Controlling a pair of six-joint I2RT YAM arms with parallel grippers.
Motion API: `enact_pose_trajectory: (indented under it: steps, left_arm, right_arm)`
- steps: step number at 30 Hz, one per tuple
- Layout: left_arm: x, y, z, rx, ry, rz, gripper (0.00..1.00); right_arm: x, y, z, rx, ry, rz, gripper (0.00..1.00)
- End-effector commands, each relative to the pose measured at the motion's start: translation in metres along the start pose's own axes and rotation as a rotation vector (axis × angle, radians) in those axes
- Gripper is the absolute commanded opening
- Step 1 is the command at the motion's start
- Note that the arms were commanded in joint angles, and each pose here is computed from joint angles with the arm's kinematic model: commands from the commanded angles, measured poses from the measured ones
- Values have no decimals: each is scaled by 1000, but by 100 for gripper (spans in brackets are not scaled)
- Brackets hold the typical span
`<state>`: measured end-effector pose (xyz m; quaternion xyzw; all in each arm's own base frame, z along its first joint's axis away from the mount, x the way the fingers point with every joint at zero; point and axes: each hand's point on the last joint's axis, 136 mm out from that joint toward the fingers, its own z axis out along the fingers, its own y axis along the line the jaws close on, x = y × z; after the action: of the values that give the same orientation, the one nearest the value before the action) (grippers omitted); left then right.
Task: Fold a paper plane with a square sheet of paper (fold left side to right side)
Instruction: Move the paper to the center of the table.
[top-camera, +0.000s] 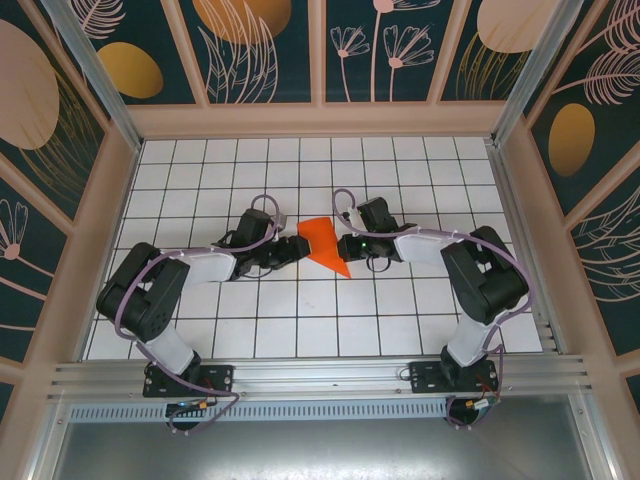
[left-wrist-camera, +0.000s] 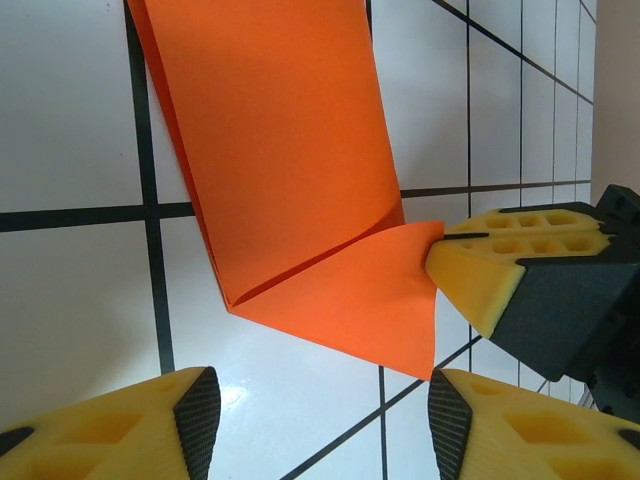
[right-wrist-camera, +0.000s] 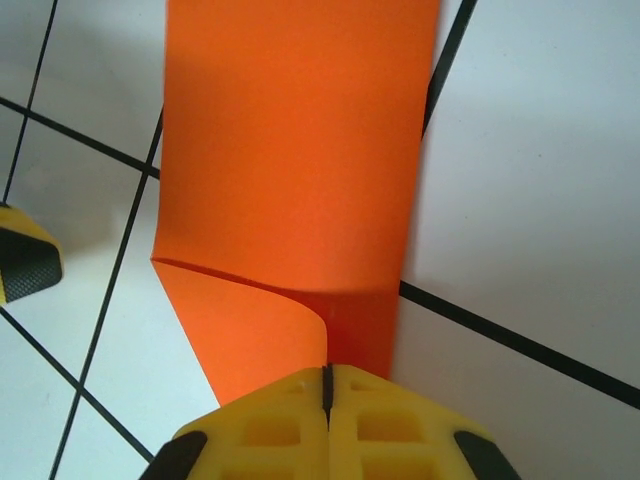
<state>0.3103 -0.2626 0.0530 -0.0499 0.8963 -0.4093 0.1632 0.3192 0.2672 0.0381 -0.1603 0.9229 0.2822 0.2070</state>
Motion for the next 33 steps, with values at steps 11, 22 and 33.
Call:
enact_pose_trajectory:
  steps: [11,22,33]
  left_arm:
    - [-5,-9,5,31,-7,-31,61]
    - [2,-9,19,42,18,-62,64]
    - [4,-21,28,82,36,-61,64]
  right_arm:
    - [17,20,-16,-125,-5,105,0]
    - [16,-1,-30,-105,-68,224,0]
    - [21,6,-40,-240,-101,307,0]
